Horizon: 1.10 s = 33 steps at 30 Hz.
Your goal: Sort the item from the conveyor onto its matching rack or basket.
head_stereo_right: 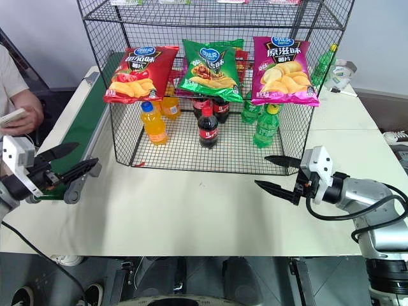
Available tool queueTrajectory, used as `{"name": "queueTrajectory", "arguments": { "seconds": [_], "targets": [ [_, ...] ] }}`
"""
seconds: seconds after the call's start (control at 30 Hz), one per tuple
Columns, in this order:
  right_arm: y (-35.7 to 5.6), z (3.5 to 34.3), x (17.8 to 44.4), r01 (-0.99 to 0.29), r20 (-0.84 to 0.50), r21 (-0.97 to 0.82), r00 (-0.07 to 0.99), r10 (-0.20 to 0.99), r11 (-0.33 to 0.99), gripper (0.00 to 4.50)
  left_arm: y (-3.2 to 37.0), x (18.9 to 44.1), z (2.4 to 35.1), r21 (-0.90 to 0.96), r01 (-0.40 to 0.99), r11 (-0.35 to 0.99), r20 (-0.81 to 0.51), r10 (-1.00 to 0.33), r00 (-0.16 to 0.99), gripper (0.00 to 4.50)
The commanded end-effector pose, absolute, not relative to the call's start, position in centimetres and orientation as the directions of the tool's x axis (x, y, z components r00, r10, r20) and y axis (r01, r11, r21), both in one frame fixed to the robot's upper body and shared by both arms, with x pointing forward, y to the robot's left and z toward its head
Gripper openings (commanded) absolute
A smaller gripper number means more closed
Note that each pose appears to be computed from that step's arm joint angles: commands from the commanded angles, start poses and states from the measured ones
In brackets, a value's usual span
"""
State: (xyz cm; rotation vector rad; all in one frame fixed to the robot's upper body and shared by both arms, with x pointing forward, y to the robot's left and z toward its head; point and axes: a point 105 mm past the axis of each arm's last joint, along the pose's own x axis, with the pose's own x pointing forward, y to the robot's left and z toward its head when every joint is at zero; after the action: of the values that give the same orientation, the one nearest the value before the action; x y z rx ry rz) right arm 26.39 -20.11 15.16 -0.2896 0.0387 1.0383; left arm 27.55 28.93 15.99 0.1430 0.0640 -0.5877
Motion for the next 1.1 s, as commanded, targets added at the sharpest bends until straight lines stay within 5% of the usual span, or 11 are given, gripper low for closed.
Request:
{"name": "queueTrajectory", "arguments": {
  "seconds": [0.03,1.1],
  "targets": [
    [-19.94,15.93,26.65,-0.849,-0.158,-0.255,0.509,0.846,0.463,3.65,29.06,27.27,16.97,0.170,0.555,0.814,-0.099,-0.546,0.832,4.28],
    [-19.75,15.49,27.34,-0.846,-0.178,-0.286,0.508,0.843,0.450,3.65,29.20,27.28,17.70,0.160,0.560,0.813,-0.056,-0.559,0.827,4.28]
  ]
}}
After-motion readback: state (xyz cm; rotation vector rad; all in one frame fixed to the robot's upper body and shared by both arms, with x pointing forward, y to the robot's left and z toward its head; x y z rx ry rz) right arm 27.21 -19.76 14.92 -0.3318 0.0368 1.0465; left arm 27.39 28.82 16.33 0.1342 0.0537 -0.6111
